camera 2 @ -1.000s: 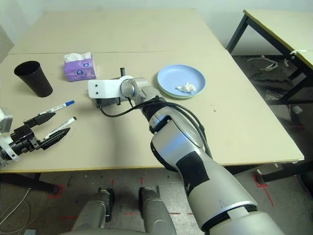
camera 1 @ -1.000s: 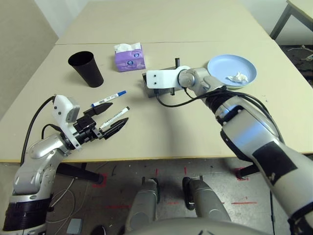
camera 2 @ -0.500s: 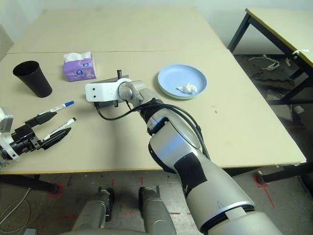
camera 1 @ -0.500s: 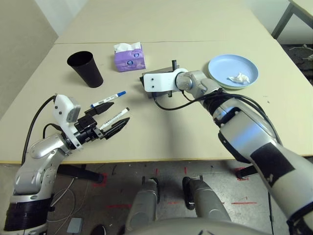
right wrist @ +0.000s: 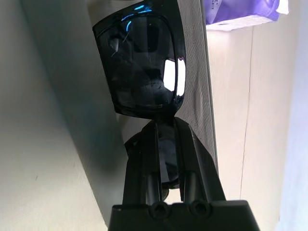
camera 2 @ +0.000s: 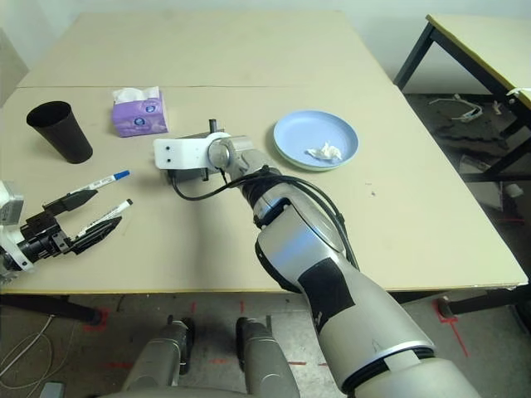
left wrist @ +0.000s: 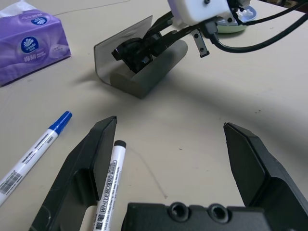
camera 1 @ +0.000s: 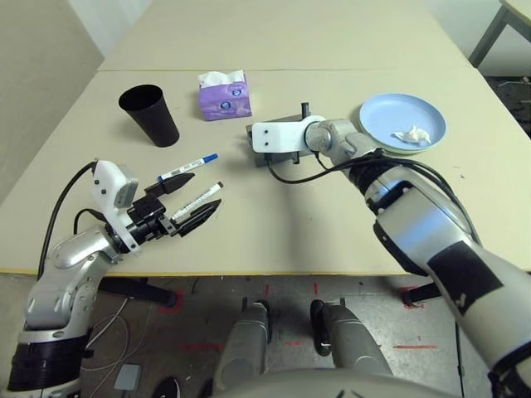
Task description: Organize and tidy the items on the table.
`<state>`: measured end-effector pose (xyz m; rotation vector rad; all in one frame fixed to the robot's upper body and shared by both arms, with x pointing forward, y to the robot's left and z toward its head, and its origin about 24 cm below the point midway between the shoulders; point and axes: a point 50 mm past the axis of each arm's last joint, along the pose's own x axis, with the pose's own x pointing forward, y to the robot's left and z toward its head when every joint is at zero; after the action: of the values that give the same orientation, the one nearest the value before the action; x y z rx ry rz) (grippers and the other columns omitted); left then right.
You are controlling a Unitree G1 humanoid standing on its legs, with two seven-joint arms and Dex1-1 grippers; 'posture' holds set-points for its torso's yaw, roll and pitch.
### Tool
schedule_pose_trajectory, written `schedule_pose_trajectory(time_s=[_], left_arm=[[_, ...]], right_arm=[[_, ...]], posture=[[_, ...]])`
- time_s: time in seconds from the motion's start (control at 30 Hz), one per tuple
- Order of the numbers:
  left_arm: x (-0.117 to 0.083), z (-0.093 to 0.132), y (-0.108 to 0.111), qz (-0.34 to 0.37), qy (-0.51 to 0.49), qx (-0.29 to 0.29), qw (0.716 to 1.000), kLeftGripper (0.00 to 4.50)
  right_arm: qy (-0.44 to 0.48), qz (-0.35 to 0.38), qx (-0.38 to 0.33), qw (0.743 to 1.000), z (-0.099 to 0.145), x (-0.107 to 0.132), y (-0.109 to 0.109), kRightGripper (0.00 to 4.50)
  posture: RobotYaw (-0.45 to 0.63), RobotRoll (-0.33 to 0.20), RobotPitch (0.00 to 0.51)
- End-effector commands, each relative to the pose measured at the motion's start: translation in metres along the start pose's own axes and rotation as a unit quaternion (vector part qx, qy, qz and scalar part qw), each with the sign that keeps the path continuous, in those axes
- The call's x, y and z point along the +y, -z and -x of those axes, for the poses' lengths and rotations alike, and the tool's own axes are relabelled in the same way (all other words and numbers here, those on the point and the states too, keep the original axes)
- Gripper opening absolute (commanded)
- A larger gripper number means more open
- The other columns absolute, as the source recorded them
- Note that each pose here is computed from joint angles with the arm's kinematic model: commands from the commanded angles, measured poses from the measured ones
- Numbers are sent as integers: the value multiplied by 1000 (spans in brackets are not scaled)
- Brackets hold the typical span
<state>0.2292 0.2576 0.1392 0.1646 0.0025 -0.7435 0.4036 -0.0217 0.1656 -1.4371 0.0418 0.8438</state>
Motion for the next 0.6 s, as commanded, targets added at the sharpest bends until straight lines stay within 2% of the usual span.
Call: schedule_pose_trajectory(time_s=[0.03,0.23,0.43,0.6], left_arm=[[0,-2,4,-4,4,8,1000,4500],[4,-1,5,-7,0,8,1000,4500],[4,-1,7,-6,1,10,1000,4500],[4,0,8,-6,1,13,1000,4500]], right_arm=[[-49,-46,10,998,-1,9,6,169],[-135,-99,-54,984,1,12,-14,169],[-167,-103,-75,978,4,13,-18,169],[-159,-99,-80,979,6,9,-18,1880]], posture=[[-20,0,205],[-23,0,203],[-26,0,202],[-31,0,203]])
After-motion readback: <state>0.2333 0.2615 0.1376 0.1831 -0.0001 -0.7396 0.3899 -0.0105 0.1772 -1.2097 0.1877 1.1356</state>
